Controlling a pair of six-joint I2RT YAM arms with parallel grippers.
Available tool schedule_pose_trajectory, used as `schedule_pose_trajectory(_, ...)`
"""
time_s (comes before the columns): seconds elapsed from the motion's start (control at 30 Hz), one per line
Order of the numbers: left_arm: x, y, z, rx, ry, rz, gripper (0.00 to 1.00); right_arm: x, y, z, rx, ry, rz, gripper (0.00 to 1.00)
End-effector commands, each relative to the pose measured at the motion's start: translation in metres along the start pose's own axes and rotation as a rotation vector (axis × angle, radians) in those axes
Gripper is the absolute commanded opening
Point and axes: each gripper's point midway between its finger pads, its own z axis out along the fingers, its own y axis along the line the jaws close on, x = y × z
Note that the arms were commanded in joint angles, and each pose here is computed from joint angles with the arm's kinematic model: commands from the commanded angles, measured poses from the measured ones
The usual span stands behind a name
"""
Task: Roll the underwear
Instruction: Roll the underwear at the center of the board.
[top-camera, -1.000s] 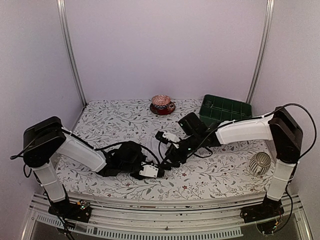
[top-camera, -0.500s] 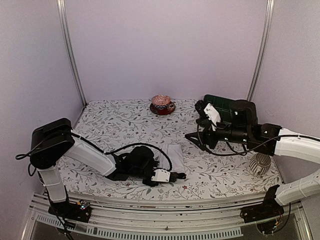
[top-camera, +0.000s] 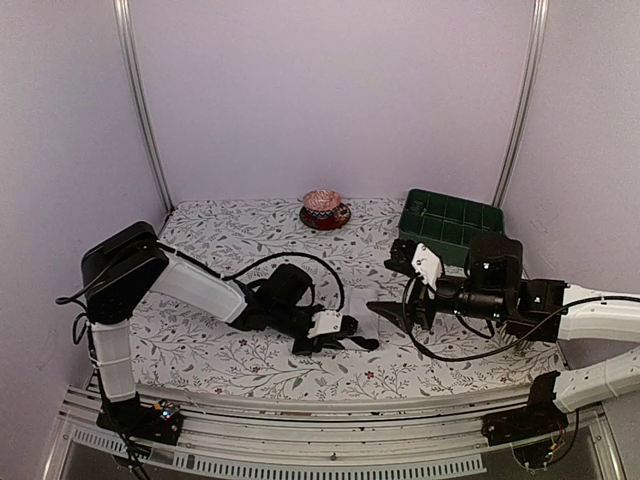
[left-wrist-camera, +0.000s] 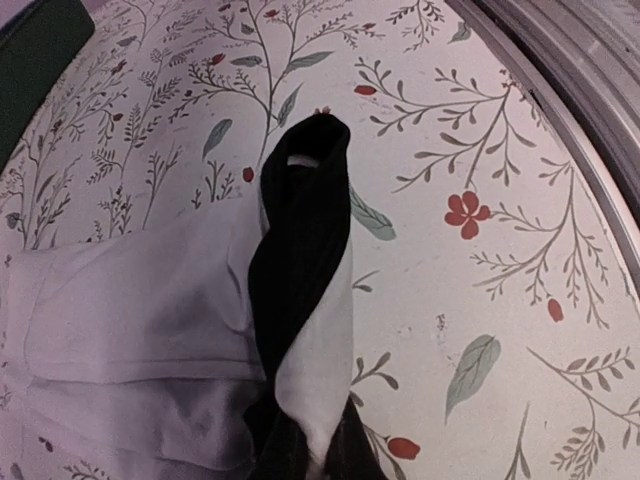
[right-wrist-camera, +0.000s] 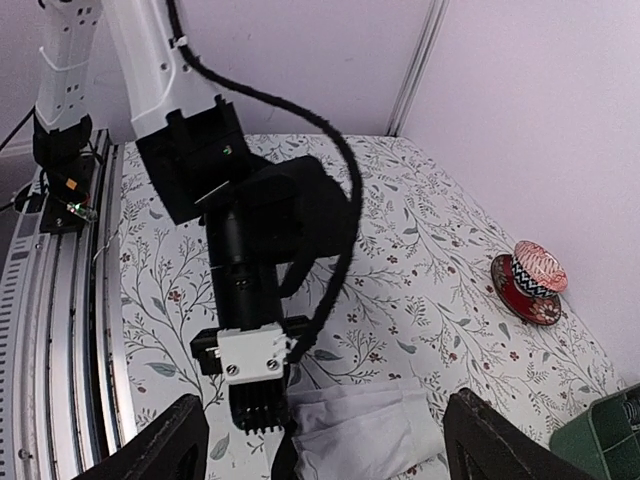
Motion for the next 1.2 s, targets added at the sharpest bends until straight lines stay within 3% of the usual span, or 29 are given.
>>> schedule_pose_trajectory(0.0,0.076,-0.053,-0.004,0.275,0.189,-0.302,0.00,0.009,0.027,0.012,-0.059,0.010,-0.119,0.82)
schedule_pose_trajectory(0.3,0.086,-0.046,0.001,0.358,0.211,-0.417,0.00,0.029,0.081,0.019,-0.235,0.024,-0.297,0.70)
schedule_pose_trajectory(0.5,0.091,-0.045,0.007,0.374,0.236,-0.441,0.00,0.083,0.092,0.051,-0.263,0.252,-0.341,0.58)
schedule_pose_trajectory(0.77,0.088,-0.044,0.007,0.383,0.233,-0.443,0.00,0.146,0.078,0.077,-0.142,0.471,-0.429,0.58)
schedule_pose_trajectory(1.17,0.089,-0.046,0.008,0.395,0.234,-0.443,0.00,0.173,0.052,0.093,0.034,0.541,-0.516,0.56)
